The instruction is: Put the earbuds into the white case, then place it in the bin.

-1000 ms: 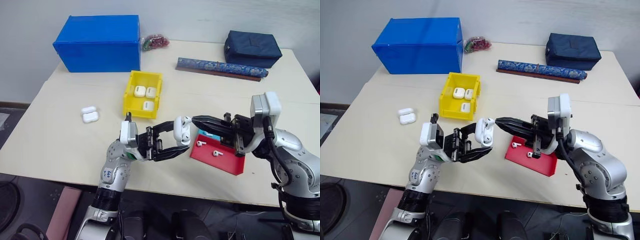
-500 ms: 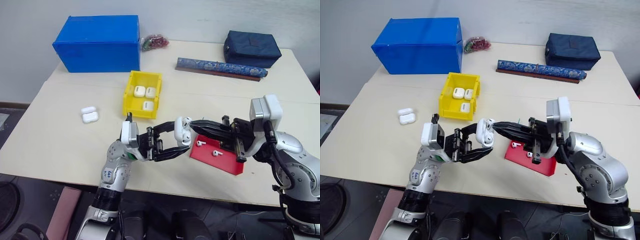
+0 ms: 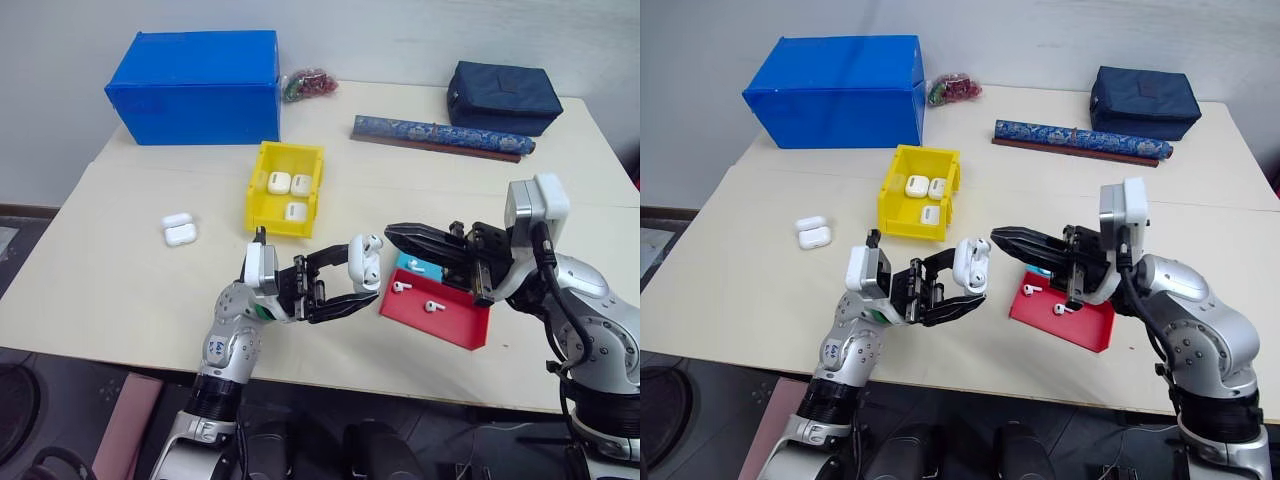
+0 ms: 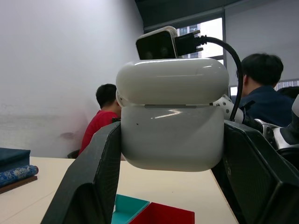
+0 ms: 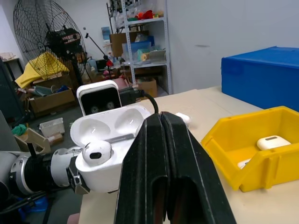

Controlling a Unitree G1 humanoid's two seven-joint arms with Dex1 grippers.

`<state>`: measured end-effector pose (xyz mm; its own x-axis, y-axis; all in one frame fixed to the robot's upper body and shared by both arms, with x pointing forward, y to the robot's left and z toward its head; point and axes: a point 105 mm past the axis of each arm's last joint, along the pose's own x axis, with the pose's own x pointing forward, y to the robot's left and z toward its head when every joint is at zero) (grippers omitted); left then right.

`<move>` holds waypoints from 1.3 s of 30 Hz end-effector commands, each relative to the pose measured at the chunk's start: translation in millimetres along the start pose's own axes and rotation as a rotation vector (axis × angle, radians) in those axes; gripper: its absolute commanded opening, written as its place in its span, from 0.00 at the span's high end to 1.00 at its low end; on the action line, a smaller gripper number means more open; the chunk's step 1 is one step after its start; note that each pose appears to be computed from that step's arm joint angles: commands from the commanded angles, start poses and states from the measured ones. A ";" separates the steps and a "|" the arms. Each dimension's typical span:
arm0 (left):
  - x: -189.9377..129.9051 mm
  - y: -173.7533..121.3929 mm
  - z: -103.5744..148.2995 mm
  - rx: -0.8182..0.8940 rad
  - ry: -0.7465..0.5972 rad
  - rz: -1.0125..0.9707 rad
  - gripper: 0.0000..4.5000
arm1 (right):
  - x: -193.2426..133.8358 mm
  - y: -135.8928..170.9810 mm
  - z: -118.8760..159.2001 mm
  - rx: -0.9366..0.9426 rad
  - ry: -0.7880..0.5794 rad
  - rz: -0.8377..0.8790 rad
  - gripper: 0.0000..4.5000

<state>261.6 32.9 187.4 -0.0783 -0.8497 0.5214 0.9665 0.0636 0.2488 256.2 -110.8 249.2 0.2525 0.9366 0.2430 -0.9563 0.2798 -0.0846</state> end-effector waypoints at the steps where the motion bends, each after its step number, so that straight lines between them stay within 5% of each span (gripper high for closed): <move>1: 5.9 -2.1 4.6 0.023 -0.006 -0.032 0.38 | -0.5 0.3 9.8 -0.043 -0.030 0.000 1.00; 28: 8.1 -1.0 4.9 0.034 0.000 -0.037 0.38 | 2.7 16.4 -6.9 0.028 -0.005 0.096 1.00; 39: 5.3 -1.4 5.7 0.038 0.014 -0.032 0.38 | -5.2 8.9 14.7 0.031 -0.067 0.039 1.00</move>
<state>263.6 33.3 187.0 -0.0755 -0.8620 0.5013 0.9641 0.0652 0.2572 250.4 -113.6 246.8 0.2192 0.9335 0.2837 -0.9727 0.2316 -0.0108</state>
